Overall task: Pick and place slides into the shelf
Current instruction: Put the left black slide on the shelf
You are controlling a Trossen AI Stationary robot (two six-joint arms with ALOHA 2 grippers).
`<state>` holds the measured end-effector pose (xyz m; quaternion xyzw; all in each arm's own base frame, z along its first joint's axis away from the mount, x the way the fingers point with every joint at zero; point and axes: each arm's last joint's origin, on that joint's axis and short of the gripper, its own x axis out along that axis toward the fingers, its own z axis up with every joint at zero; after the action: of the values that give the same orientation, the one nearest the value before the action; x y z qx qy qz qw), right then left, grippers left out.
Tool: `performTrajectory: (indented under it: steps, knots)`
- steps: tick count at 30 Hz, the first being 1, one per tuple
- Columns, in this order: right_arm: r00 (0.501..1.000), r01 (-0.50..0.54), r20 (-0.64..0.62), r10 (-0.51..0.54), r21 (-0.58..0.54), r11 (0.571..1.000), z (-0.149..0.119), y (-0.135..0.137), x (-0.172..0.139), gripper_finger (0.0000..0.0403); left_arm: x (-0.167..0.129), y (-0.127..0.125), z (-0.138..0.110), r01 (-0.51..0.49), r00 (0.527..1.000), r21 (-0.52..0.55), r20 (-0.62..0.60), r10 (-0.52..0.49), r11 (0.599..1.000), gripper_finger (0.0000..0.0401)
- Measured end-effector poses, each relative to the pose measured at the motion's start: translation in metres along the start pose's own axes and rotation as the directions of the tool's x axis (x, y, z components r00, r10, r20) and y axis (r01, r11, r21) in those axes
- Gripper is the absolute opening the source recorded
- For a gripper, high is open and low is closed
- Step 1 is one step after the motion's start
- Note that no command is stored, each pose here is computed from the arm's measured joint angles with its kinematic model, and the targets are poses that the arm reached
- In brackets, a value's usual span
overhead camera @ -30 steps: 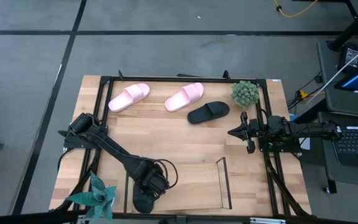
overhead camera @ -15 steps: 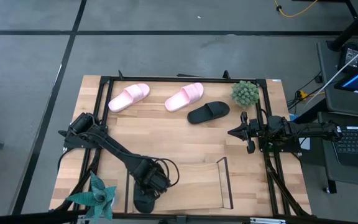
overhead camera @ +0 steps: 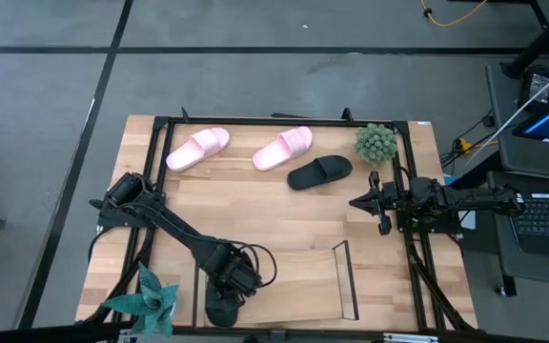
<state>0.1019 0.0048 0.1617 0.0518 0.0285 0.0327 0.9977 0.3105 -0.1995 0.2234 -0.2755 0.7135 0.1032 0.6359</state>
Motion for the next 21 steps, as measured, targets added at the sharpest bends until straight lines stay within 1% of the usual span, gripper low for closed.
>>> performTrajectory:
  steps: [6,12,21]
  knots:
    - [1.000,0.000,0.000,0.000,0.000,1.000,0.0000,0.0000,0.0000,0.0017,-0.0027,-0.0010,0.0001,0.014,1.000,0.043,0.024,-0.015,0.999,0.0158]
    - [1.000,0.000,0.000,0.000,0.000,1.000,0.0000,0.0000,0.0000,0.0017,-0.0036,-0.0009,-0.0001,0.011,0.999,0.123,0.030,-0.015,0.992,0.0158]
    - [1.000,0.000,0.000,0.000,0.000,1.000,0.0000,0.0000,0.0000,0.0017,-0.0034,-0.0012,-0.0008,0.009,0.999,0.140,0.031,-0.014,0.990,0.0158]
